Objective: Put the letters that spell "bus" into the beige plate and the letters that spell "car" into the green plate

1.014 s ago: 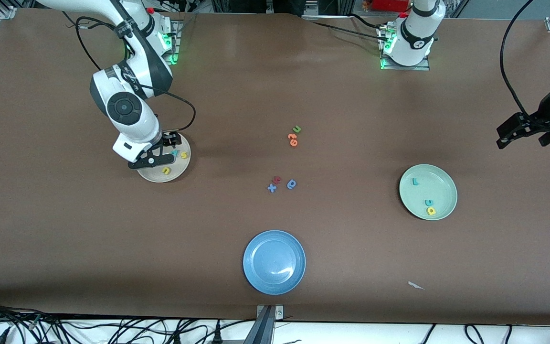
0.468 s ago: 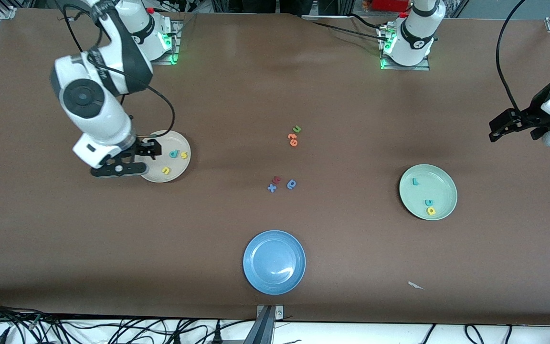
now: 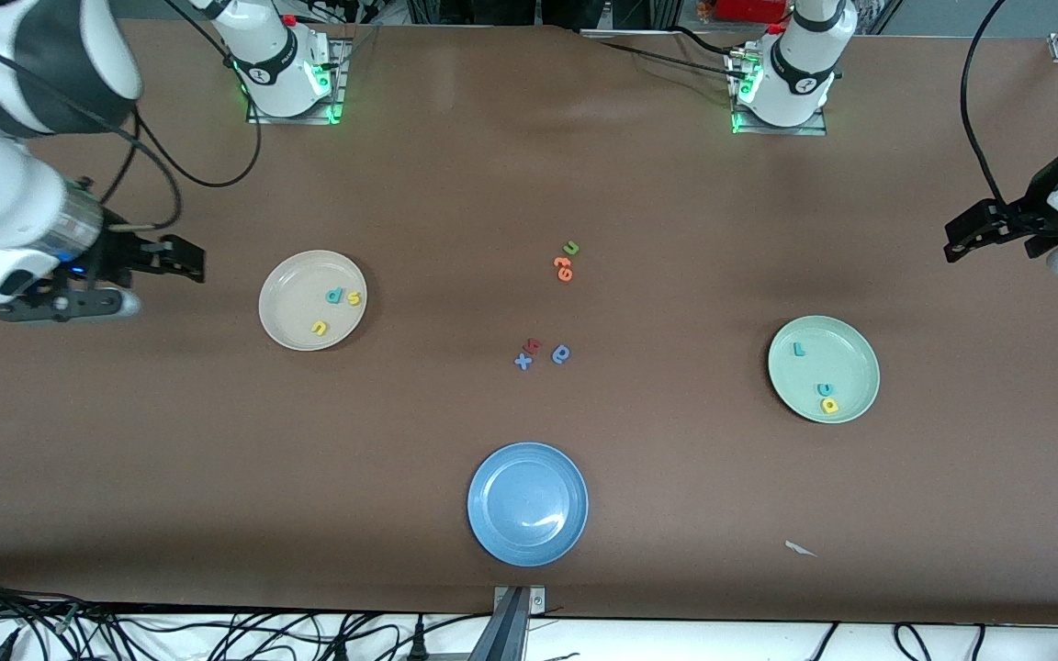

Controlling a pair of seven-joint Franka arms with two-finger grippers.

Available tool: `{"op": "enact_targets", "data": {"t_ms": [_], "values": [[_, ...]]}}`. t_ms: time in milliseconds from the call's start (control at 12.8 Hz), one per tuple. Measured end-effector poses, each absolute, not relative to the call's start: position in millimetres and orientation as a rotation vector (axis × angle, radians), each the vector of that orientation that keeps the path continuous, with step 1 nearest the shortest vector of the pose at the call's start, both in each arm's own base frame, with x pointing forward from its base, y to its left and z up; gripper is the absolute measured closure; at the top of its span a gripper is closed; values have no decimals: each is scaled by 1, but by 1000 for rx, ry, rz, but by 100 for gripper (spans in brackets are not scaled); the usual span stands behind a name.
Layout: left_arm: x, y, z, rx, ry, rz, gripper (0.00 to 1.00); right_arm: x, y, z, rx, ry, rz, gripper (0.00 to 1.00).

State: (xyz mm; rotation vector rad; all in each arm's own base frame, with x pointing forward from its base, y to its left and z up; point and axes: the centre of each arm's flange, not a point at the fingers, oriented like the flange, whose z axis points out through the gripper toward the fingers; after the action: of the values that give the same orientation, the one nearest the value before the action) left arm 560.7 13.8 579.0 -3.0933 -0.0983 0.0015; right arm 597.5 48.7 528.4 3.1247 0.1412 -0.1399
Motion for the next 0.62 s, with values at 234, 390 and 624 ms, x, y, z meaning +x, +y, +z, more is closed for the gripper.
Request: {"op": "enact_targets", "data": {"t_ms": [234,390,624], "values": [[563,12,573,-3093,-93,22,0,599,7,540,3160,125,-141,0],[564,11,571,-3092,-91,25,0,597,-7,547,3165,123,-144,0],[564,11,572,-3093,-91,24,0,594,-5,565,3163,133,-136,0]]}}
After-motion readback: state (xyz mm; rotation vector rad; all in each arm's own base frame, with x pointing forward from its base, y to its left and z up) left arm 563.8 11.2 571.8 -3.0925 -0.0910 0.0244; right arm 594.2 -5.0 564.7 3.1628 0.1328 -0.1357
